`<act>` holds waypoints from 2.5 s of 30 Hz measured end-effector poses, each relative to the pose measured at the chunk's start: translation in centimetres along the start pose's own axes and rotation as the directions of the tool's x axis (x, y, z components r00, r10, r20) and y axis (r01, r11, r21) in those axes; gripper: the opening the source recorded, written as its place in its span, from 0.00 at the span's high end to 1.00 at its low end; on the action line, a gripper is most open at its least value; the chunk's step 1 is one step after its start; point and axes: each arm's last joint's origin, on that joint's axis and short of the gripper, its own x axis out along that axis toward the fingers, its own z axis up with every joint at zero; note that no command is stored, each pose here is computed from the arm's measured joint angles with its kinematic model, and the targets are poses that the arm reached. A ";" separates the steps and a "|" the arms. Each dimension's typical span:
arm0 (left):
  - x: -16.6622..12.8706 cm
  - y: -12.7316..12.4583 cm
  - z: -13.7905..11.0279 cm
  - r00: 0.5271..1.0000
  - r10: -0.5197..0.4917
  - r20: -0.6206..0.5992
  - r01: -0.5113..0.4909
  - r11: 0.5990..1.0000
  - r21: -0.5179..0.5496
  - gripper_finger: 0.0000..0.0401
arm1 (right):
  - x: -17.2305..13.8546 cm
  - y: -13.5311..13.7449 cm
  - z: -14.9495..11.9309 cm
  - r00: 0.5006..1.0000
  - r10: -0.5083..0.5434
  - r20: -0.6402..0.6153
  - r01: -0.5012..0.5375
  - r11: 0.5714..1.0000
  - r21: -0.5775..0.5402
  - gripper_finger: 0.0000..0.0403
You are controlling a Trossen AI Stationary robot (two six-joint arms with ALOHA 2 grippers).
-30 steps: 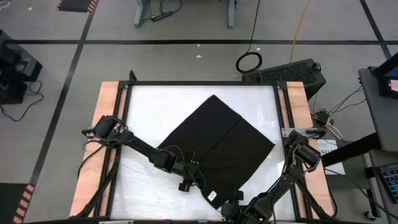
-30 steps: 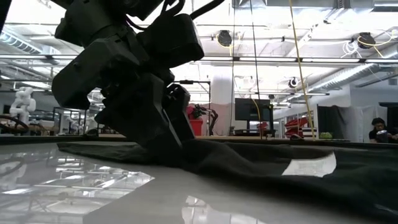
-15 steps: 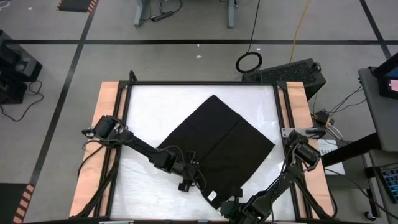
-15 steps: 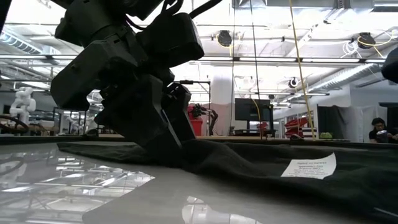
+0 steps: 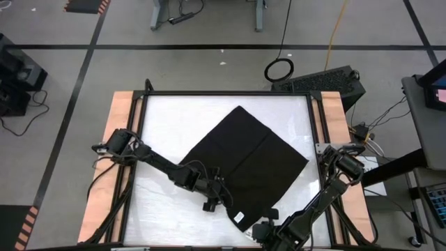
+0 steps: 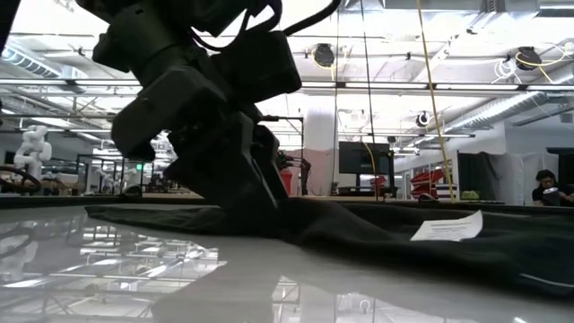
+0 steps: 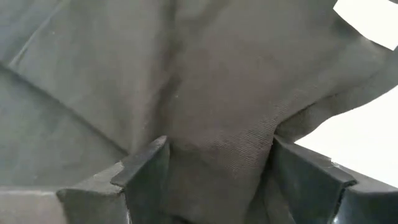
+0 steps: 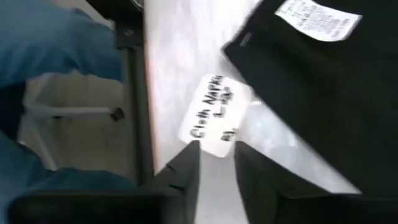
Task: Roll napkin
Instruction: Roll the black napkin
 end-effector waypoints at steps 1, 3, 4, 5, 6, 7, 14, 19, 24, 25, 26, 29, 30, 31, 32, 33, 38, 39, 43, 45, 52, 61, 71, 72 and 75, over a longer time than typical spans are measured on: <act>0.0 0.1 0.0 1.000 0.002 0.001 -0.002 1.000 -0.011 0.31 | -0.1 0.1 0.0 1.000 0.009 0.005 -0.009 1.000 0.004 0.73; 0.0 0.2 0.1 1.000 0.004 0.000 -0.004 1.000 -0.012 0.31 | -0.1 0.3 -0.1 1.000 0.010 0.009 -0.009 1.000 -0.012 0.66; -0.1 0.2 0.2 1.000 0.005 -0.001 -0.005 1.000 -0.007 0.31 | 0.0 0.3 -0.2 1.000 0.003 0.014 -0.002 1.000 -0.021 0.63; -0.2 0.2 0.3 1.000 0.004 0.002 -0.004 1.000 0.004 0.31 | 0.1 0.3 -0.3 1.000 -0.008 0.028 0.009 0.999 -0.033 0.61; -0.4 0.1 0.5 1.000 0.004 0.005 -0.004 1.000 0.009 0.31 | 0.2 0.4 -0.4 0.999 -0.012 0.039 0.014 0.999 -0.041 0.59; -0.6 0.0 0.7 1.000 0.003 0.012 -0.003 1.000 0.015 0.31 | 0.2 0.5 -0.3 0.998 -0.009 0.059 0.012 0.999 -0.047 0.58; -2.0 -1.8 2.2 0.999 -0.025 0.036 0.021 0.994 0.106 0.31 | 0.7 0.7 0.4 0.987 -0.012 0.160 0.023 0.997 -0.069 0.56; -2.2 -2.5 2.1 1.000 -0.020 0.011 0.018 0.990 0.143 0.31 | 2.5 0.5 0.4 0.988 -0.030 0.150 0.041 0.996 -0.075 0.56; -2.3 -3.4 2.1 0.999 -0.036 0.026 0.030 0.977 0.210 0.31 | 2.7 0.5 0.1 0.990 -0.037 0.135 0.041 0.999 -0.026 0.56; -2.4 -3.6 2.2 0.998 -0.049 0.040 0.039 0.974 0.223 0.31 | 2.7 0.5 0.0 0.990 -0.036 0.135 0.039 0.999 -0.020 0.56; -2.4 -3.7 2.3 0.997 -0.063 0.054 0.049 0.971 0.235 0.31 | 2.7 0.6 -0.1 0.990 -0.035 0.136 0.038 0.999 -0.016 0.56; -2.5 -3.9 3.0 0.988 -0.099 0.117 0.066 0.965 0.252 0.31 | 2.5 0.9 -0.5 0.990 -0.029 0.135 0.029 1.000 -0.002 0.56; -2.5 -3.9 3.2 0.985 -0.109 0.136 0.072 0.964 0.256 0.31 | 2.5 0.9 -0.6 0.992 -0.021 0.126 0.021 1.000 0.004 0.56; -2.5 -3.9 3.4 0.981 -0.121 0.154 0.078 0.962 0.261 0.31 | 2.5 1.1 -0.7 0.993 -0.011 0.116 0.010 1.000 0.009 0.56; -2.6 -4.0 3.5 0.977 -0.131 0.170 0.082 0.960 0.269 0.31 | 2.4 1.2 -0.9 0.994 -0.004 0.108 0.003 1.000 0.015 0.56; -2.5 -4.1 3.7 0.972 -0.144 0.186 0.089 0.957 0.276 0.31 | 2.4 1.3 -1.1 0.995 0.000 0.102 -0.002 1.000 0.016 0.56; -1.5 -4.4 3.8 0.948 -0.212 0.237 0.131 0.939 0.317 0.31 | 2.1 1.5 -1.9 0.997 -0.015 0.082 0.015 1.000 0.006 0.56; -1.1 -4.5 3.7 0.945 -0.223 0.240 0.138 0.935 0.326 0.31 | 2.1 1.4 -1.9 0.997 -0.017 0.081 0.017 1.000 0.004 0.56; 0.5 -4.5 3.0 0.944 -0.233 0.233 0.150 0.933 0.328 0.31 | 2.2 1.6 -1.8 0.996 -0.005 0.088 0.009 0.999 -0.046 0.56; 1.3 -4.3 2.5 0.949 -0.231 0.215 0.154 0.933 0.325 0.31 | 2.4 1.6 -1.9 0.996 -0.006 0.091 0.013 0.997 -0.071 0.56; 3.5 -3.4 1.7 0.950 -0.232 0.211 0.168 0.944 0.284 0.31 | 3.0 1.8 -2.0 0.994 -0.004 0.113 0.015 0.995 -0.099 0.56; 4.2 -2.8 1.5 0.947 -0.244 0.210 0.187 0.948 0.257 0.31 | 1.6 2.9 -1.4 0.977 -0.070 0.201 0.107 0.978 -0.177 0.61; 4.2 -2.7 1.5 0.948 -0.241 0.210 0.193 0.955 0.226 0.31 | 1.1 4.3 -0.3 0.958 0.033 0.286 0.056 0.953 -0.297 0.62; 4.2 -2.7 1.5 0.948 -0.241 0.209 0.194 0.955 0.223 0.31 | 1.0 4.4 -0.3 0.957 0.038 0.289 0.055 0.951 -0.305 0.61; 4.2 -2.7 1.4 0.948 -0.241 0.207 0.195 0.956 0.222 0.31 | 1.0 4.4 -0.3 0.956 0.039 0.290 0.061 0.942 -0.329 0.58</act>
